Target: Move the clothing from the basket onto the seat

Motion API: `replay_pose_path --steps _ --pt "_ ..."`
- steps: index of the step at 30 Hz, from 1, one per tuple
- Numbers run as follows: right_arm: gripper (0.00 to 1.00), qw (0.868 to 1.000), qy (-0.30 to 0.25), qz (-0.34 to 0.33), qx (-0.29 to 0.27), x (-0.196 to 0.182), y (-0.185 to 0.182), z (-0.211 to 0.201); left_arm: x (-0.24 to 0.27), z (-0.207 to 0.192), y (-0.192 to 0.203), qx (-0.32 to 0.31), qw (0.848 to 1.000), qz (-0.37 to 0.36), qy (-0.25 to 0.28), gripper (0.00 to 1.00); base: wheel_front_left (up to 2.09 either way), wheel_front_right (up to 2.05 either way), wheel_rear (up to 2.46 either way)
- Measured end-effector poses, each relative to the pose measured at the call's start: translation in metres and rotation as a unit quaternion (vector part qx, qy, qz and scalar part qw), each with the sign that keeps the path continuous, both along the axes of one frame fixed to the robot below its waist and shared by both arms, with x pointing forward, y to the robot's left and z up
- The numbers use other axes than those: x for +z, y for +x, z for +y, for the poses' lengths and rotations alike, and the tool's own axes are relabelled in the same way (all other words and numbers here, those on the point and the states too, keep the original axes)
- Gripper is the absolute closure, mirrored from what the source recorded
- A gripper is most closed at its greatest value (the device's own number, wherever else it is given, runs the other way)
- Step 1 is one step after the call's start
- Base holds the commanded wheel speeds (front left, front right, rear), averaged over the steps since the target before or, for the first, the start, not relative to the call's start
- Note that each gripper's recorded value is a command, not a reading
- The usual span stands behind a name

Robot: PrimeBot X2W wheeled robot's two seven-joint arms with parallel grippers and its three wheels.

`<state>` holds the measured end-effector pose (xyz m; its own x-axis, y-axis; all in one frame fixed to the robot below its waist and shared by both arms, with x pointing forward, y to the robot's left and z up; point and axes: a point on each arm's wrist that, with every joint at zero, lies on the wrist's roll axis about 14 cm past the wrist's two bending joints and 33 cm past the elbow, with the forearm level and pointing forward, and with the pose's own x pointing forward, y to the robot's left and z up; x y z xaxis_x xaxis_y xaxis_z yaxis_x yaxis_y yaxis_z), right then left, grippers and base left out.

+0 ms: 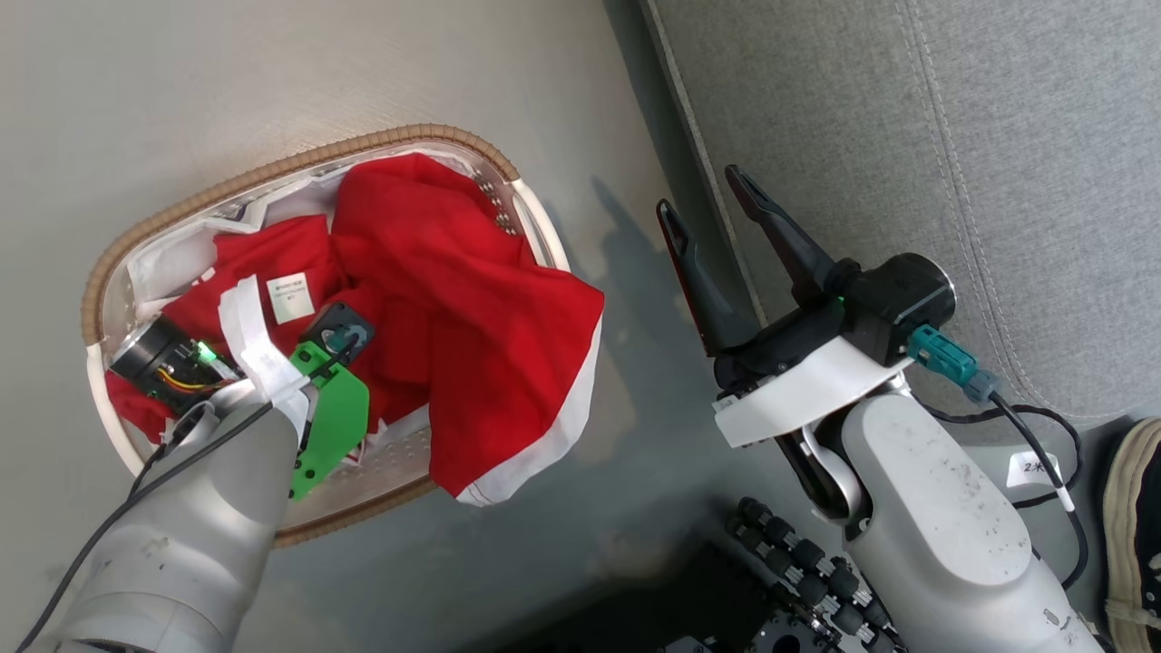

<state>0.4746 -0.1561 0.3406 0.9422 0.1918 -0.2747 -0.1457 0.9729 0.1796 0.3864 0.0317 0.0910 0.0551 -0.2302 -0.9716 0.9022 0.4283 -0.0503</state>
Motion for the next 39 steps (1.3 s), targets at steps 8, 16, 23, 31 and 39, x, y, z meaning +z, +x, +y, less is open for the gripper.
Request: replay_pose_path --steps 8,16,23,31,39 --pt "0.00 1.000 0.001 -0.013 -0.001 0.017 -0.005 0.001 0.028 -0.022 -0.011 0.030 0.997 -0.019 -0.074 1.00 0.00 0.00 0.00" --pt "0.00 1.000 0.003 -0.031 0.006 0.042 -0.018 0.005 0.070 -0.032 -0.016 0.082 0.984 -0.058 -0.145 1.00 0.00 0.00 0.00" --pt "0.00 0.999 0.010 -0.042 0.014 0.060 -0.035 0.012 0.111 -0.028 -0.012 0.142 0.964 -0.112 -0.193 1.00 0.00 0.00 0.00" --pt "0.00 0.998 0.016 -0.058 0.024 0.079 -0.056 0.021 0.165 -0.026 0.001 0.209 0.929 -0.175 -0.249 1.00 0.00 0.00 0.00" --pt "0.00 0.995 0.026 -0.082 0.043 0.100 -0.072 0.038 0.236 -0.024 0.020 0.273 0.868 -0.252 -0.328 1.00 0.00 0.00 0.00"
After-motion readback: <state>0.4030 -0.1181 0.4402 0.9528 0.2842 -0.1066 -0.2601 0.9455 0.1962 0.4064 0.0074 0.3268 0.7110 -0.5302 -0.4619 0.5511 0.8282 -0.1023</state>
